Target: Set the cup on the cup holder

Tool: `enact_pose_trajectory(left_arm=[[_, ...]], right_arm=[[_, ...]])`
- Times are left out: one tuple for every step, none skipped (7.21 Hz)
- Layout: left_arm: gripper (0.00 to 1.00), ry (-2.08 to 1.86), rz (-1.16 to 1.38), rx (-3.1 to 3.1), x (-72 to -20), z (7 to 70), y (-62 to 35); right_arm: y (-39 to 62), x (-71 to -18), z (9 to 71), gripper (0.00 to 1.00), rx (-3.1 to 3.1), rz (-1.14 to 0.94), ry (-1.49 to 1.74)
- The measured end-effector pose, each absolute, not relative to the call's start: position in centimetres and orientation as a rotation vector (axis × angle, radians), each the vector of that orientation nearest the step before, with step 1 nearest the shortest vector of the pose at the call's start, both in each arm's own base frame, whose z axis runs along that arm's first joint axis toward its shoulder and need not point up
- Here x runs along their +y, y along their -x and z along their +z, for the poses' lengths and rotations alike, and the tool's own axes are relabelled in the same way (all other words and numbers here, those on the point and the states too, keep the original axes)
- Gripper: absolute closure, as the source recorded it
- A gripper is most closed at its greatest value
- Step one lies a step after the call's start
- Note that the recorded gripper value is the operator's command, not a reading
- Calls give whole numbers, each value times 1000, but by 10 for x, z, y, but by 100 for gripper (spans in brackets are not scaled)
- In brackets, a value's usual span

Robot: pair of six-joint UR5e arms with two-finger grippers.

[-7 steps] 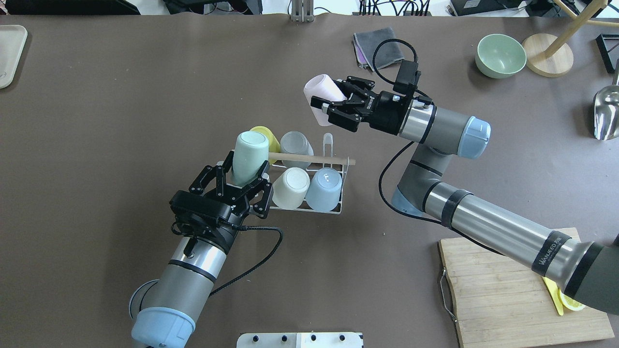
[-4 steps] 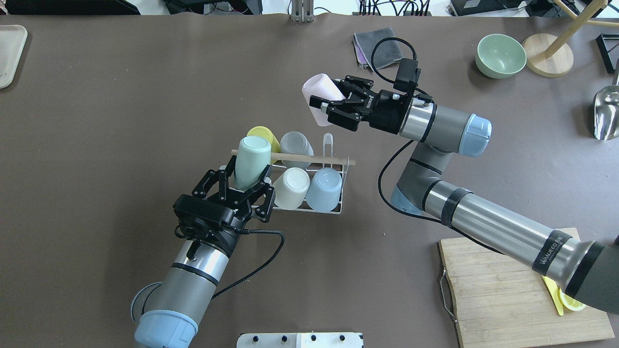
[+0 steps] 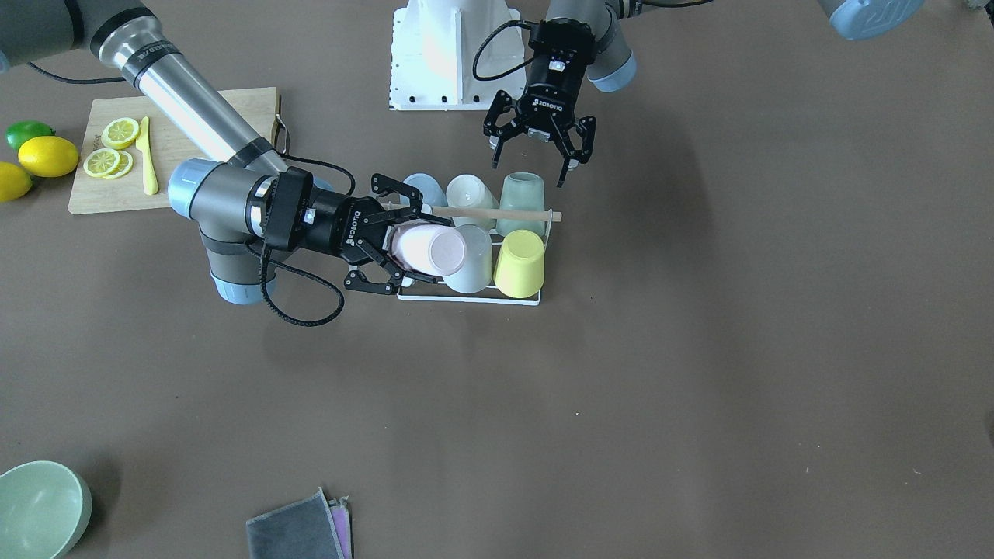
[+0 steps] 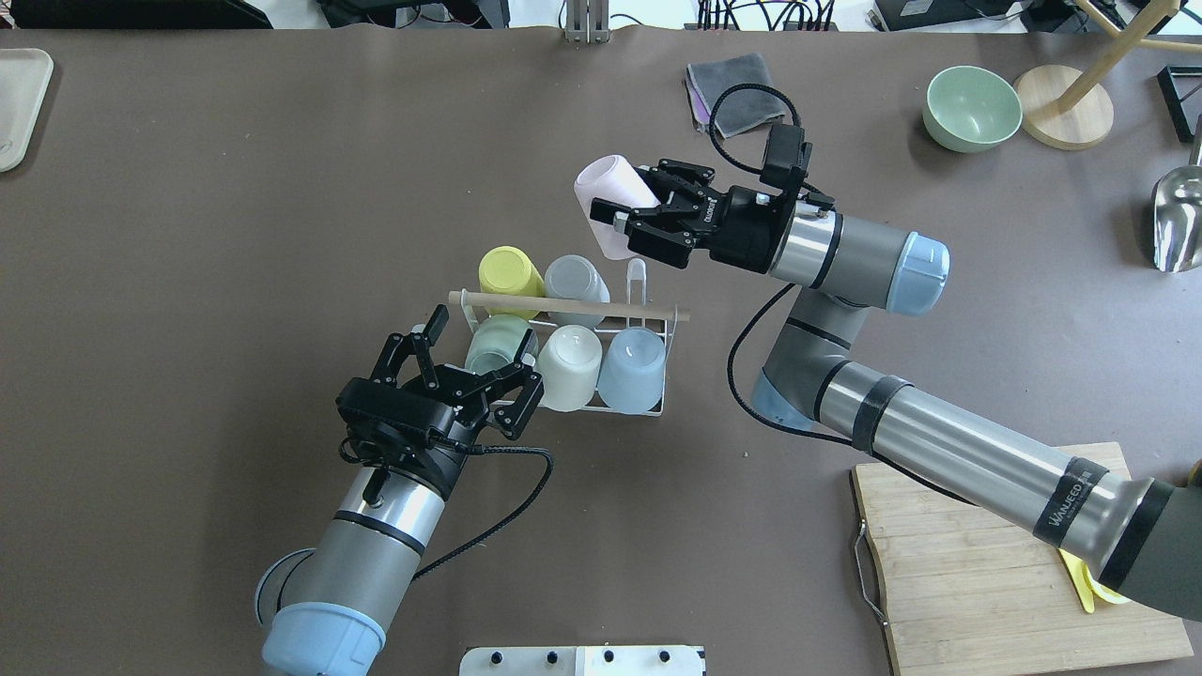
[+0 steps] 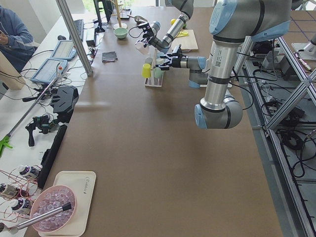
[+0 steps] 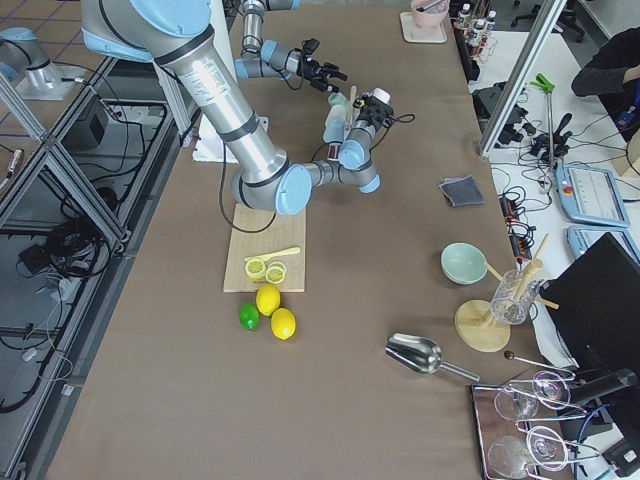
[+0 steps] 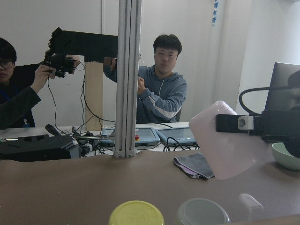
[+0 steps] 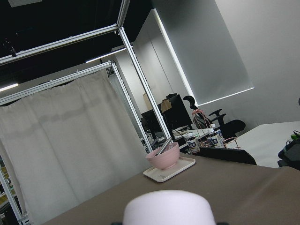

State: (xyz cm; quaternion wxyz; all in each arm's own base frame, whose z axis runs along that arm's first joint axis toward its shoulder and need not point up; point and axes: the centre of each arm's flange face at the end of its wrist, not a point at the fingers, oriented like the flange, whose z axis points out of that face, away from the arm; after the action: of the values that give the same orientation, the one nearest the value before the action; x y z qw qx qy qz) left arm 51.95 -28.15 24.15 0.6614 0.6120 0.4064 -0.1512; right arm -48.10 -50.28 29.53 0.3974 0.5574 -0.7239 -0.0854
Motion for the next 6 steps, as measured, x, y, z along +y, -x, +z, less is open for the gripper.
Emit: enact_pose_trajectory(left_arm=[[2, -1385, -347, 924, -281, 239, -517], [2, -1387, -355, 942, -282, 231, -510], [2, -1392, -360, 976, -285, 217, -494], [2, -1408, -347, 1009, -294, 198, -470], [2, -1433, -310, 1028, -309, 184, -442], [2, -1448, -259, 1032, -327, 181, -419]], right_arm=[[481, -496, 297, 100, -1843, -219, -1409], [481, -488, 300, 100, -1853, -224, -1406], [480, -481, 302, 100, -1863, -229, -1406], [480, -477, 304, 100, -1869, -230, -1407], [479, -477, 305, 100, -1869, -229, -1409], [478, -477, 307, 100, -1866, -228, -1410]])
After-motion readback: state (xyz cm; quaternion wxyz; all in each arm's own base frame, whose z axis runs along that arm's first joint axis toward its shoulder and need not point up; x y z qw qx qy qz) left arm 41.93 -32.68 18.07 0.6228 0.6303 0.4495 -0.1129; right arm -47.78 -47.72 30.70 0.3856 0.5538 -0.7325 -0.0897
